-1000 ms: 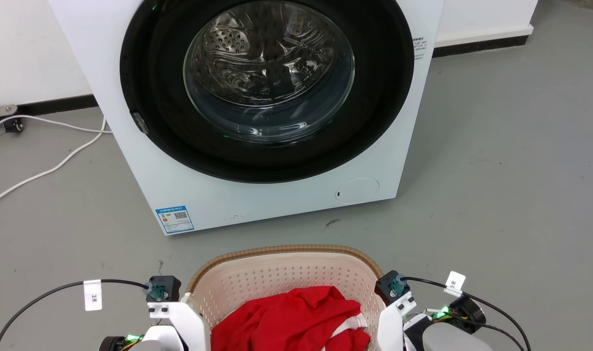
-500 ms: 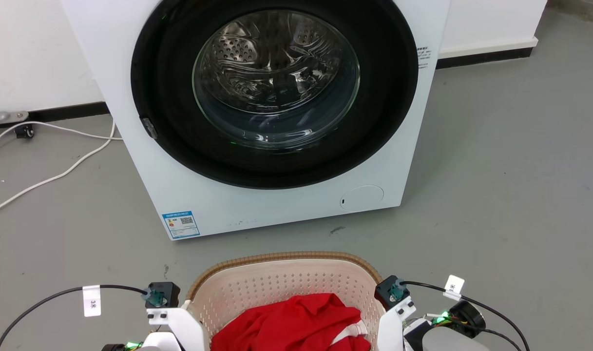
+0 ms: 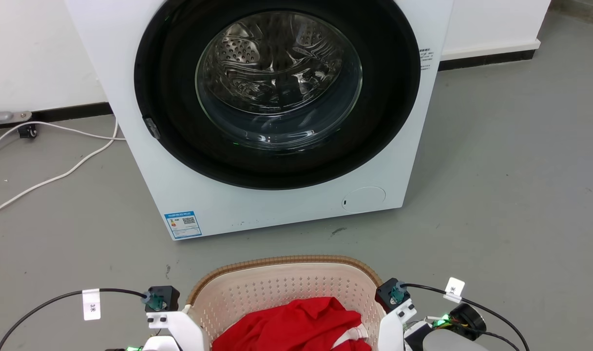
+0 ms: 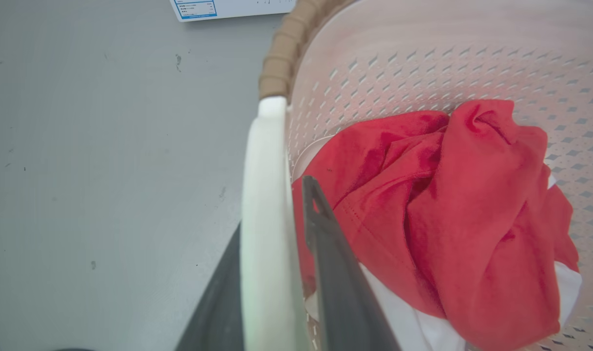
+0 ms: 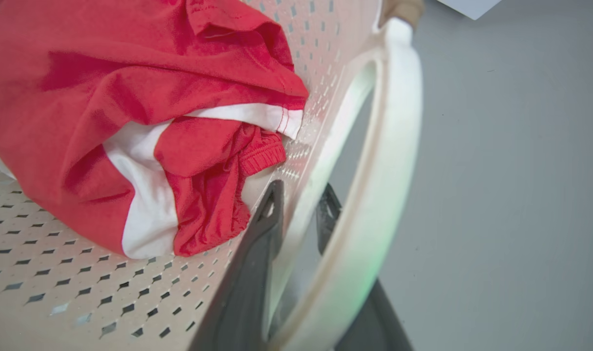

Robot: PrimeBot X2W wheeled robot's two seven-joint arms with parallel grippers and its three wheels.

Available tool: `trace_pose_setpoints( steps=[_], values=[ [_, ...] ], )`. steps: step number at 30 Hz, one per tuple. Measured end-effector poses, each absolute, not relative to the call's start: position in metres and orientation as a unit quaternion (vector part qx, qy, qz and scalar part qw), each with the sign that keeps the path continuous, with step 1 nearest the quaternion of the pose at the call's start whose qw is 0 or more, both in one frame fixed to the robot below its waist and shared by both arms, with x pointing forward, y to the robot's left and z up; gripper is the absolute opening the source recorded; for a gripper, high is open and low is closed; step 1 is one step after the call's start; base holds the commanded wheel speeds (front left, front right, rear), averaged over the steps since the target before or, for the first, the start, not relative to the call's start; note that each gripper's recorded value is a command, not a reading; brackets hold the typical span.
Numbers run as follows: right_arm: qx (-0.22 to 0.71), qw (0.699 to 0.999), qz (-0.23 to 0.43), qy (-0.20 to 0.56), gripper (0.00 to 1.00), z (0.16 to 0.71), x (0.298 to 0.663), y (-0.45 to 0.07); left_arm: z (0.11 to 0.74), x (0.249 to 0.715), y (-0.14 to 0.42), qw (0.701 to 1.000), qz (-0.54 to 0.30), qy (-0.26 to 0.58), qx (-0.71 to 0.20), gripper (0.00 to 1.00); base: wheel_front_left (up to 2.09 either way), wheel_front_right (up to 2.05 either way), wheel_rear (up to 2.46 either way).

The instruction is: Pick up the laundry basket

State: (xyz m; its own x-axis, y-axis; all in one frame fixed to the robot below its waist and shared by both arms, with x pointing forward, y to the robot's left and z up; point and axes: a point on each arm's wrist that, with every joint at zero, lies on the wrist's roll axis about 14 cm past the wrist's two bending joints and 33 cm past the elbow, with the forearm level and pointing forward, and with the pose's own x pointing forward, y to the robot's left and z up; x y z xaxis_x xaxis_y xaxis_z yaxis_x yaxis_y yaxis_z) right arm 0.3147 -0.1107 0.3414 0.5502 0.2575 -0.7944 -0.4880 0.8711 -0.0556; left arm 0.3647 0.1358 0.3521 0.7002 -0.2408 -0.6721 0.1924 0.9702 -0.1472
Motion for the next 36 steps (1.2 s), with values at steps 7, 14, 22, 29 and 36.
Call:
trace_pose_setpoints(
  steps=[7,14,22,29,36],
  values=[
    [-0.136,0.868,0.217,0.426,0.00,0.3403,0.3141,-0.1094,0.3495,0.3616,0.1379,0.919,-0.114,0.375,-0.037,0.00,0.00,0.00,0.00],
    [-0.138,0.867,0.220,0.425,0.00,0.3399,0.3145,-0.1078,0.3485,0.3595,0.1400,0.919,-0.110,0.376,-0.039,0.00,0.00,0.00,0.00],
    [-0.140,0.866,0.222,0.426,0.00,0.3392,0.3143,-0.1068,0.3472,0.3579,0.1411,0.919,-0.108,0.377,-0.043,0.00,0.00,0.00,0.00],
    [-0.142,0.865,0.223,0.426,0.00,0.3386,0.3146,-0.1068,0.3463,0.3577,0.1414,0.919,-0.106,0.376,-0.045,0.00,0.00,0.00,0.00],
    [-0.142,0.865,0.223,0.426,0.00,0.3384,0.3156,-0.1073,0.3450,0.3581,0.1411,0.919,-0.106,0.377,-0.047,0.00,0.00,0.00,0.00]
  ],
)
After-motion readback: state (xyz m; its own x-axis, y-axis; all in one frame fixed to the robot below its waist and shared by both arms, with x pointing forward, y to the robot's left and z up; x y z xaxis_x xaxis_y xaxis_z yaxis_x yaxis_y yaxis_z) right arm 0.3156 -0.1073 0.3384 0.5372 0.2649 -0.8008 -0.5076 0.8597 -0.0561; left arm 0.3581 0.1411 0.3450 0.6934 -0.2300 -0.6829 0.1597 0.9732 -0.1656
